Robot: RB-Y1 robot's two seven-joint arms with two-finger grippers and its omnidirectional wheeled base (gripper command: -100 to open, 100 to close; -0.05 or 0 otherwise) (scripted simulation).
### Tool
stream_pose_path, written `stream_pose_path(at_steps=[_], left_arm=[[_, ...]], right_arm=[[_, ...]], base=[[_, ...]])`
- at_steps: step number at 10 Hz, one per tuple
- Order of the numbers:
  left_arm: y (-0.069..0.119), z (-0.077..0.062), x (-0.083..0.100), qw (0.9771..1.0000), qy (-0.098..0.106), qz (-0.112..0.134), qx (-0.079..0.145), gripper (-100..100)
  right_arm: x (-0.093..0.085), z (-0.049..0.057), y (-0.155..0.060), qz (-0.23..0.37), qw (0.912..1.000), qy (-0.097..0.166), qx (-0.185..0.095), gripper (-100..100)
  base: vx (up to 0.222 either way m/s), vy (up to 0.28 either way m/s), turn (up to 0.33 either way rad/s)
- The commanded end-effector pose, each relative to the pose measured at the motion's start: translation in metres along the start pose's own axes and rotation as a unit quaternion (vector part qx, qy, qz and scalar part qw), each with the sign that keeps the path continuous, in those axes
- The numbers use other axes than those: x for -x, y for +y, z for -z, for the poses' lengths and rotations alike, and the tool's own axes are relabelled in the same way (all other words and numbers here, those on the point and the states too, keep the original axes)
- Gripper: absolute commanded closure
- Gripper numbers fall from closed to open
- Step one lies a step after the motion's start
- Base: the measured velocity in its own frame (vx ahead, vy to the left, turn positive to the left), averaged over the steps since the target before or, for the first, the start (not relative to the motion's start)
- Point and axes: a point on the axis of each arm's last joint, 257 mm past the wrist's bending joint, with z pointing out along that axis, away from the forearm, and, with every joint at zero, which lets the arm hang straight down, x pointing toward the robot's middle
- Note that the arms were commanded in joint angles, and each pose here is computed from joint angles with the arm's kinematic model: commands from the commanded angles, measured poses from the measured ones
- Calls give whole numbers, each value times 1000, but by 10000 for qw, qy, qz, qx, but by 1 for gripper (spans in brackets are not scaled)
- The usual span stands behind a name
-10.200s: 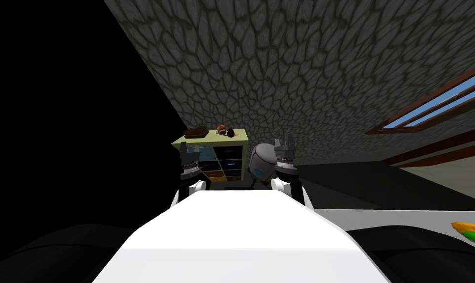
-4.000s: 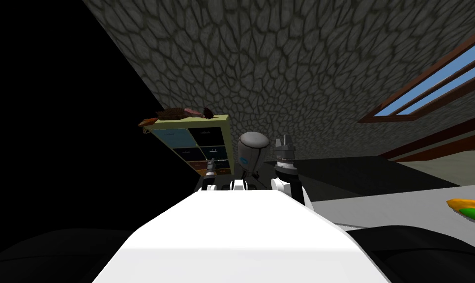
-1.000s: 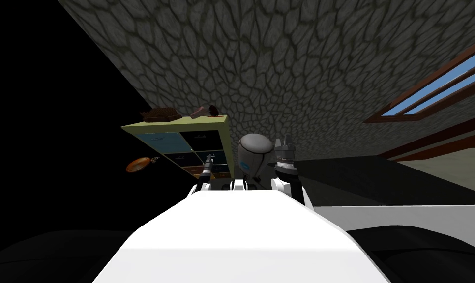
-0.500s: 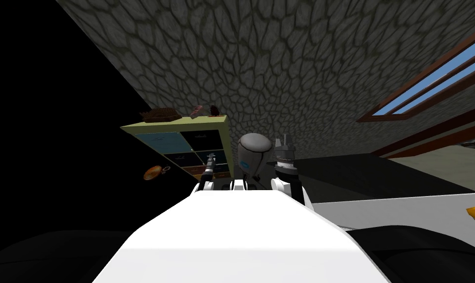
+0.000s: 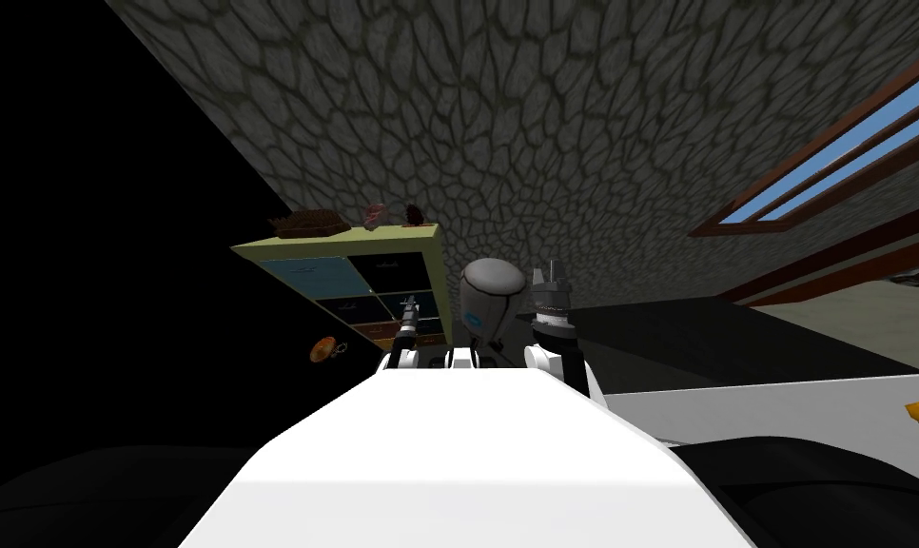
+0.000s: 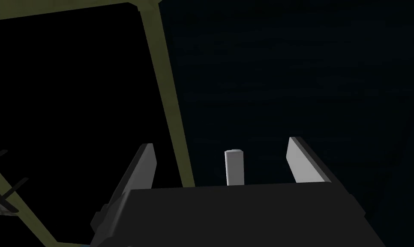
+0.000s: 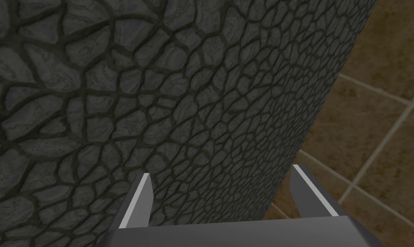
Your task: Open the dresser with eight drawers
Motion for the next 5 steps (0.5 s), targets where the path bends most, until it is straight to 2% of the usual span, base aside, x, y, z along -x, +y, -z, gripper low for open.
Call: stream_pose_path(at_steps=[1,2,5], left_arm=[[0,0,0,10000,0,-1,6,100],[-3,2,0,10000,8,0,-2,100],[-7,5,-1,10000,22,2,-15,100]], right_arm=[[0,0,0,0,10000,0,0,0],[0,0,0,0,10000,0,0,0],[0,0,0,-1,10000,0,1,0]], base=[[6,1,1],[-96,8,3],[-167,-13,7]])
